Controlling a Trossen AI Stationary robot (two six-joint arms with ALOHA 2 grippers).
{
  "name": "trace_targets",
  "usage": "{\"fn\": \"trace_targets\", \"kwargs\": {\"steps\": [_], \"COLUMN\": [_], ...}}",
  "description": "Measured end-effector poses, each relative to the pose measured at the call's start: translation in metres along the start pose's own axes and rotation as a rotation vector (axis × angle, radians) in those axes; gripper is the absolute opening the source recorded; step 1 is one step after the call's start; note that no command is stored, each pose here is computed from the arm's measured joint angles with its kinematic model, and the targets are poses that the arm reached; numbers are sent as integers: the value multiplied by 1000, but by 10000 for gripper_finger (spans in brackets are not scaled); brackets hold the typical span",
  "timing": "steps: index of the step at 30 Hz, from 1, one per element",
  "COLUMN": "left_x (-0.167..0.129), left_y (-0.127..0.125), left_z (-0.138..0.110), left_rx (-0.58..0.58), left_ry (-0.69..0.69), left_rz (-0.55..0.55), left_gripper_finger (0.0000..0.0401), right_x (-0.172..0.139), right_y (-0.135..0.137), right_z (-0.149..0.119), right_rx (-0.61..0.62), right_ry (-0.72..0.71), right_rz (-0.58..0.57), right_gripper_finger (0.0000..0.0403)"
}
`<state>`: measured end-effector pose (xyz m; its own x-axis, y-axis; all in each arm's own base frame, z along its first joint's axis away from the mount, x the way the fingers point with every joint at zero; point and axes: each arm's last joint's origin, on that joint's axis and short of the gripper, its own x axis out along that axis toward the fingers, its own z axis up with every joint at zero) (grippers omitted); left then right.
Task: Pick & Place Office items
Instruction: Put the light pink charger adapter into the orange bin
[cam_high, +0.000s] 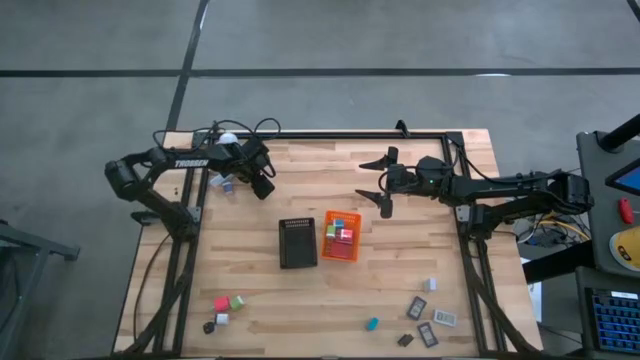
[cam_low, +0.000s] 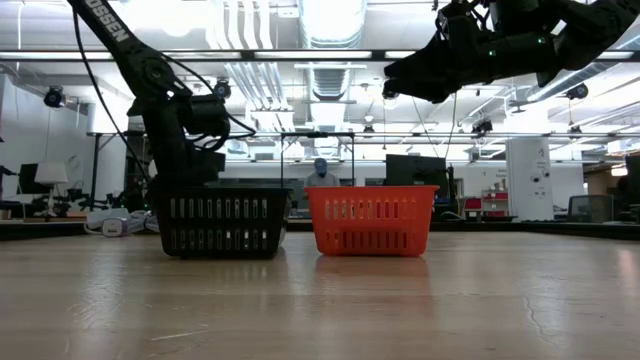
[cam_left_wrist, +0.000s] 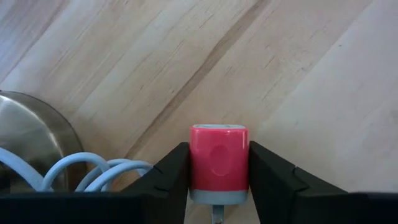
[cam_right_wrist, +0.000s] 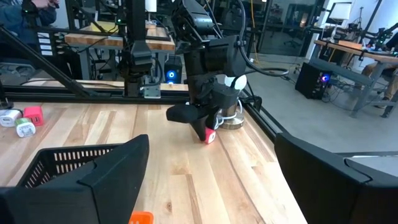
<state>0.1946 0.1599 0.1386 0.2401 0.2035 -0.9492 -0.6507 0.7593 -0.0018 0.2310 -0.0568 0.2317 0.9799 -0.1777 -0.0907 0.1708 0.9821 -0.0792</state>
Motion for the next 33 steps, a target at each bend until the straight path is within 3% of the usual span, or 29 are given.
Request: {"fn": "trace_targets", "kwargs": {"steps": [18, 33], "left_x": [-8, -28], "left_y": [-4, -33], "left_z": [8, 27], "left_rx": [0, 47], "left_ry": [-18, -64], "left_rz": [-47, -59], "left_gripper_finger": [135, 135], "right_x": [0, 0], "right_y": [0, 0], "right_z": [0, 0], "right_rx": [0, 0], "right_ry": [1, 1], "right_rz": [1, 0], "right_gripper_finger": [341, 341]}}
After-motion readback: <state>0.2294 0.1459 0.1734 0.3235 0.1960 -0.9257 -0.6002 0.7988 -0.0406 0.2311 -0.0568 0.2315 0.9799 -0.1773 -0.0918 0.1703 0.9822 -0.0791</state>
